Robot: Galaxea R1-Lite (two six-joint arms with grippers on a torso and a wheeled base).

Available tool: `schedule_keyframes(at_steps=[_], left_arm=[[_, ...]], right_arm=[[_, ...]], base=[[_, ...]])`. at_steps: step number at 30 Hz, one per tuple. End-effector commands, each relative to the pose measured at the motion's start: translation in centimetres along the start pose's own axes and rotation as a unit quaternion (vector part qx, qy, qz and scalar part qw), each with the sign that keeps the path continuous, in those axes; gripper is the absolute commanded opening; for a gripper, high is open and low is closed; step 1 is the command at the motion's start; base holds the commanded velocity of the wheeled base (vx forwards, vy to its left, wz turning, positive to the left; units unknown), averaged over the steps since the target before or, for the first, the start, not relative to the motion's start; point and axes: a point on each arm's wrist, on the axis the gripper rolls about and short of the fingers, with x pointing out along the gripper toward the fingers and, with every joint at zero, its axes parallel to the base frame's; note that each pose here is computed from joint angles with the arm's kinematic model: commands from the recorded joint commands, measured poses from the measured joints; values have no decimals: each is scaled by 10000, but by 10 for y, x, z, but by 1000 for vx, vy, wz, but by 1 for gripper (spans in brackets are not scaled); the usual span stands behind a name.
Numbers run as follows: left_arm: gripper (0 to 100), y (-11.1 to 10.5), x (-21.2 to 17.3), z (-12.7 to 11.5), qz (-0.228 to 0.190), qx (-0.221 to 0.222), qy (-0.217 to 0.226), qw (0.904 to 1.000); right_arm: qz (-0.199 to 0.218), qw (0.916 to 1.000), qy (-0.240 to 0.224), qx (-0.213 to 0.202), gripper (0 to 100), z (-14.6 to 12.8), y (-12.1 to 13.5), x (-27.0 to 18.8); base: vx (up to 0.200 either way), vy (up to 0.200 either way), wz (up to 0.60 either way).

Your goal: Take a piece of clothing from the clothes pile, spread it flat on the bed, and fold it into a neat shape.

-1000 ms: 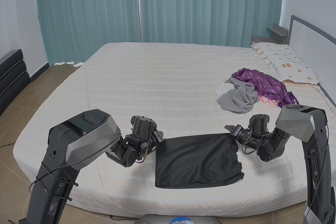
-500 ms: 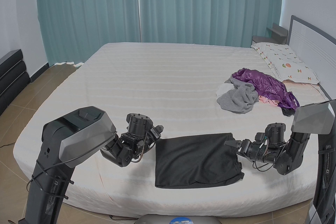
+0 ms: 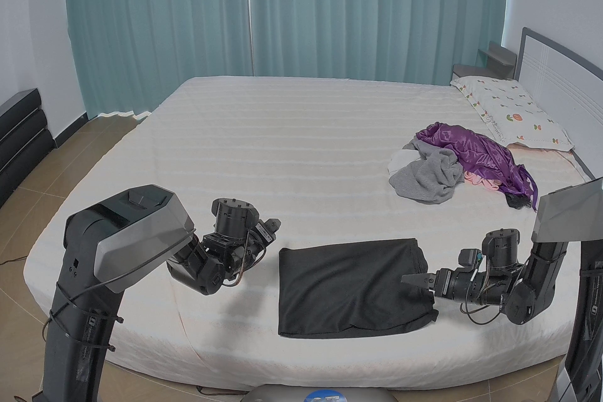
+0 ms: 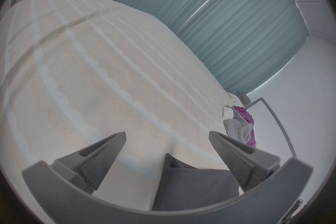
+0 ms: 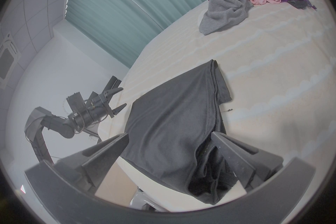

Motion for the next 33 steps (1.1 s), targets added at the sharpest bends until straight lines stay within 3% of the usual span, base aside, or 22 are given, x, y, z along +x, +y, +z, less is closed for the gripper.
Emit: schedule_keyframes(at_steps=[1, 7, 8, 33], left_arm=[[100, 0, -1, 0, 2, 1, 4, 10000], [100, -1, 0, 1, -9, 84, 5, 10000], [100, -1, 0, 0, -3, 85, 10, 10000], [100, -1, 0, 0, -2, 86, 20, 10000]], right_arm=[[-71, 9999, 88, -53, 100, -5, -2, -3], [-144, 9996, 174, -182, 100, -10, -5, -2], [-151, 9995, 176, -205, 0, -10, -5, -2], [-584, 9941, 231, -889, 0, -18, -18, -32]], base=[[0, 0, 0], [0, 0, 0], [0, 0, 0], [0, 0, 0]])
